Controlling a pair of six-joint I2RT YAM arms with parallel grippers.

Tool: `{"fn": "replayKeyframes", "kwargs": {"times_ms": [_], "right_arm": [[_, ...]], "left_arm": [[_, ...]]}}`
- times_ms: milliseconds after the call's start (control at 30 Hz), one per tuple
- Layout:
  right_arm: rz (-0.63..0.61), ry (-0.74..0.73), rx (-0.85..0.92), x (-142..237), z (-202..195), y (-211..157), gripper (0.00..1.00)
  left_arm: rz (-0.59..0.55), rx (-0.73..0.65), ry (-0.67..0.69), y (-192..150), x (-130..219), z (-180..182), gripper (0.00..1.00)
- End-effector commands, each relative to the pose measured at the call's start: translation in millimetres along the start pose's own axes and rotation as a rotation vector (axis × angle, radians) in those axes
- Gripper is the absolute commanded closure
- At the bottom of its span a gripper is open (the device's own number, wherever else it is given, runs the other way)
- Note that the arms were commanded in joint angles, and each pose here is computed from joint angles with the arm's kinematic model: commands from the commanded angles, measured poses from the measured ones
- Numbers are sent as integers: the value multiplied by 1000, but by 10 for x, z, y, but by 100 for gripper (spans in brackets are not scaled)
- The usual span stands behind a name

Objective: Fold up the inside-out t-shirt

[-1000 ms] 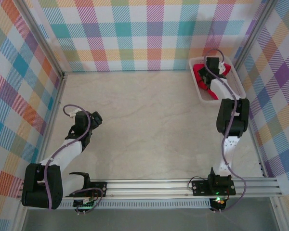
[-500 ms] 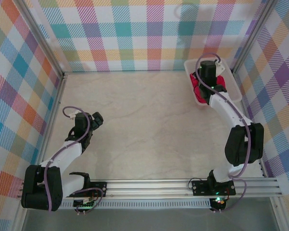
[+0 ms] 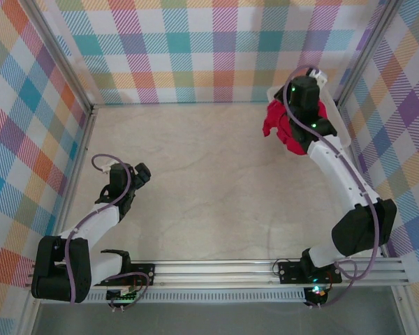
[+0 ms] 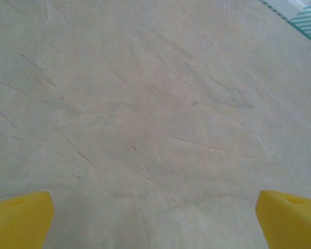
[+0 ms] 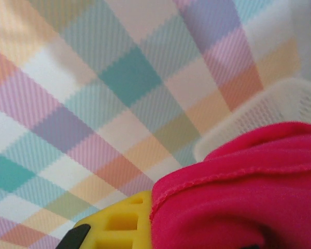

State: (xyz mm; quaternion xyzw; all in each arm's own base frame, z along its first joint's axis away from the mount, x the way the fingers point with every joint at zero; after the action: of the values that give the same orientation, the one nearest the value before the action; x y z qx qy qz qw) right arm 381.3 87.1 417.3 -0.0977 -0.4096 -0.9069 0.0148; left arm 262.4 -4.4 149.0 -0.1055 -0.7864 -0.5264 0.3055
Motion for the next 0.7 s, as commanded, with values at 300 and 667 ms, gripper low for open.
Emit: {"fn": "replayKeyframes", "kwargs": {"times_ms": [300,667], "right_arm": [[-35,667,-5,1507,1327,1158,100],[362,581,-78,963,1332,-70,100]], "left_arm": [[-32,34,-3,107,-5,-20,0],[-13,28,1,100,-35,-31,0]]}}
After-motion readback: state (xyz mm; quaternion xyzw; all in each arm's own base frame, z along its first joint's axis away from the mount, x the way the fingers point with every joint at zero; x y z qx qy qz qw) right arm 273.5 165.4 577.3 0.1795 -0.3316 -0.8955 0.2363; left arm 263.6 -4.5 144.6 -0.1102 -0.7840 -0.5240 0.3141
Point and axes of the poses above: each hand's point on the last joint's axis, 136 mm out from that joint toward the fingers, its own x axis back along the fingers, its own z axis along the line the jaws close on, y = z × x, the point moved 9 cm from there along x, back along the fingers, and after that the axes turned 8 degrees about -x, right-handed, at the moved point
